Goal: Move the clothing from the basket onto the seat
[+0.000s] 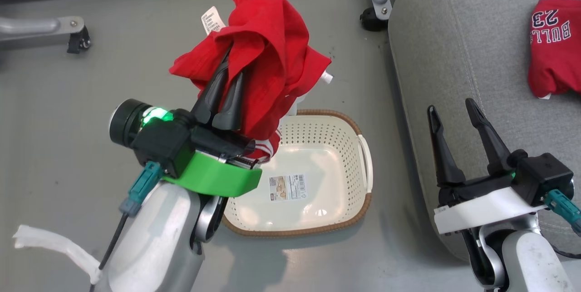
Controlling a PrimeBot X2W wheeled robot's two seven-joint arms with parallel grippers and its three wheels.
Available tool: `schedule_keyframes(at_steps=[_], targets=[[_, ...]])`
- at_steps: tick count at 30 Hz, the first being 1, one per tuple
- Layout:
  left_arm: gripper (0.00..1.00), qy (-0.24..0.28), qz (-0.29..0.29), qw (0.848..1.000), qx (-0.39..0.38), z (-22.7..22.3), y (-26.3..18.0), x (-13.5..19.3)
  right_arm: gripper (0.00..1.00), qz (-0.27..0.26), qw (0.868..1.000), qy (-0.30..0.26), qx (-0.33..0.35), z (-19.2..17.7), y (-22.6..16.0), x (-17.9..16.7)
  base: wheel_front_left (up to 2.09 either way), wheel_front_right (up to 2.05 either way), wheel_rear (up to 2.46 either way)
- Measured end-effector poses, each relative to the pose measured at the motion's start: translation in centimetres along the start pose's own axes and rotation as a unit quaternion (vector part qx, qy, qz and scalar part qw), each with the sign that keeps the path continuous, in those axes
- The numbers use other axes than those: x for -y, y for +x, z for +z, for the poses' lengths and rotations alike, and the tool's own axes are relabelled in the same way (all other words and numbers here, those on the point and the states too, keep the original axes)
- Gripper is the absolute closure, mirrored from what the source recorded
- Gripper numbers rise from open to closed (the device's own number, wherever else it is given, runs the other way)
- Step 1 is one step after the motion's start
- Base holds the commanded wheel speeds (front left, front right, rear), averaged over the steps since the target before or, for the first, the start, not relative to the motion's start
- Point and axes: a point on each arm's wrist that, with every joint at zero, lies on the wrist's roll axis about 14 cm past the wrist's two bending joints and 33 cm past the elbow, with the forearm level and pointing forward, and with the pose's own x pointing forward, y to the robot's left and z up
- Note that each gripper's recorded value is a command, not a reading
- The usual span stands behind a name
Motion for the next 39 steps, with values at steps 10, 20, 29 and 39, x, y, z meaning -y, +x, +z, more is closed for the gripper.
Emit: schedule_keyframes(at_steps=[10,20,29,39], targets=[[1.00,0.001,0.013,0.999,0.045,4.5,-2.9,1.1,0.00,0.015,1.000,0.002,0.004,1.5,-2.0,-1.5,0.00,0.00,0.00],[1.00,-0.008,0.010,0.999,0.031,4.8,-6.4,3.3,0.00,0.024,1.000,0.013,0.001,2.2,-4.9,-2.9,0.00,0.00,0.00],[1.00,-0.013,0.009,1.000,0.023,4.7,-7.8,4.2,0.00,0.026,1.000,0.015,0.005,2.7,-6.1,-3.4,0.00,0.00,0.00],[1.00,-0.012,0.011,1.000,0.024,4.8,-8.0,4.1,0.00,0.031,0.999,0.020,0.001,2.6,-6.2,-3.8,0.00,0.00,0.00]])
